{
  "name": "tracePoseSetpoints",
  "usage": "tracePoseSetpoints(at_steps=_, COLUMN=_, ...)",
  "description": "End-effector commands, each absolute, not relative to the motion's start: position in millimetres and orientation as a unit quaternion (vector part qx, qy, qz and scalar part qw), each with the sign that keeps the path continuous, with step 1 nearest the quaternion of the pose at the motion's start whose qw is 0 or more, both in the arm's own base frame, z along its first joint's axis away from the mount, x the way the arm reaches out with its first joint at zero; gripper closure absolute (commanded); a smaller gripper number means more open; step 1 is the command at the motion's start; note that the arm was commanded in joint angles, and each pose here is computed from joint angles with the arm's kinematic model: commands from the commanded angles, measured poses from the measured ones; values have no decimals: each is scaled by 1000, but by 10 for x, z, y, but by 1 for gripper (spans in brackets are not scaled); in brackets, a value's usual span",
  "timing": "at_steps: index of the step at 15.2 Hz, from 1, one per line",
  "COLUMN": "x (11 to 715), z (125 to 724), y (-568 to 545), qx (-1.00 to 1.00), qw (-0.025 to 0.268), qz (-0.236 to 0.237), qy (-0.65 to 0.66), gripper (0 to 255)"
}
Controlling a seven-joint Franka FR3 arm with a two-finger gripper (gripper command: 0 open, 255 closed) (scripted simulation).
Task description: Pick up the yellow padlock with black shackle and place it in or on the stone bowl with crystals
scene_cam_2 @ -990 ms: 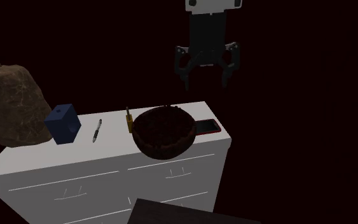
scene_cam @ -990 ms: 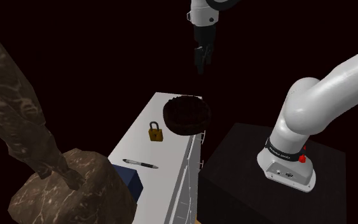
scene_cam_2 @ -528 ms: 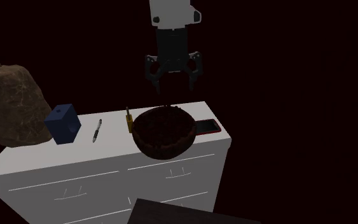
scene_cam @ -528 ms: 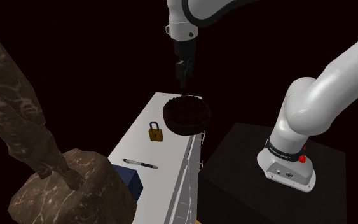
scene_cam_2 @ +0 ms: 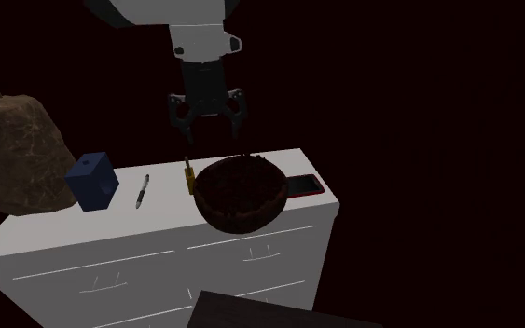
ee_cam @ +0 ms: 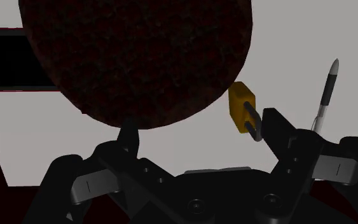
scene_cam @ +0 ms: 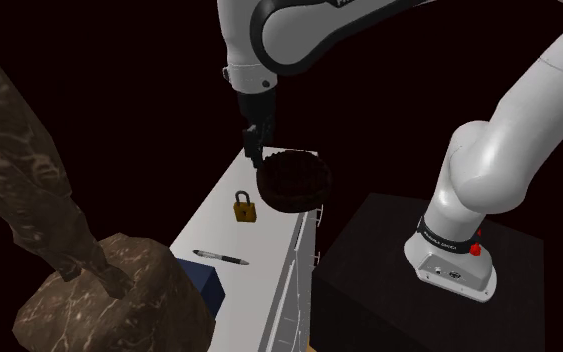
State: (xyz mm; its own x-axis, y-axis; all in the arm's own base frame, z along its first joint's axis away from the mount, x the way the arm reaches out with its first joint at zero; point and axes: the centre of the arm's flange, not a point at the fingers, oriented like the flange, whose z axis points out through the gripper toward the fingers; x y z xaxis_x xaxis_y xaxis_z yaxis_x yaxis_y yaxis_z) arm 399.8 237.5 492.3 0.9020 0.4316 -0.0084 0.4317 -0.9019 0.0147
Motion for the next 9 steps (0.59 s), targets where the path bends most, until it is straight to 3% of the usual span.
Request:
tracePoseSetpoints(at_steps=1, x=4025, z=4871, y=2616, qx=972, qw=4, qz=-1, qy=237, gripper=0)
tracePoseSetpoints(at_steps=9, x=4049, z=4523, y=3102, qx=964, qw=-2, qz=0, qy=267, gripper=0)
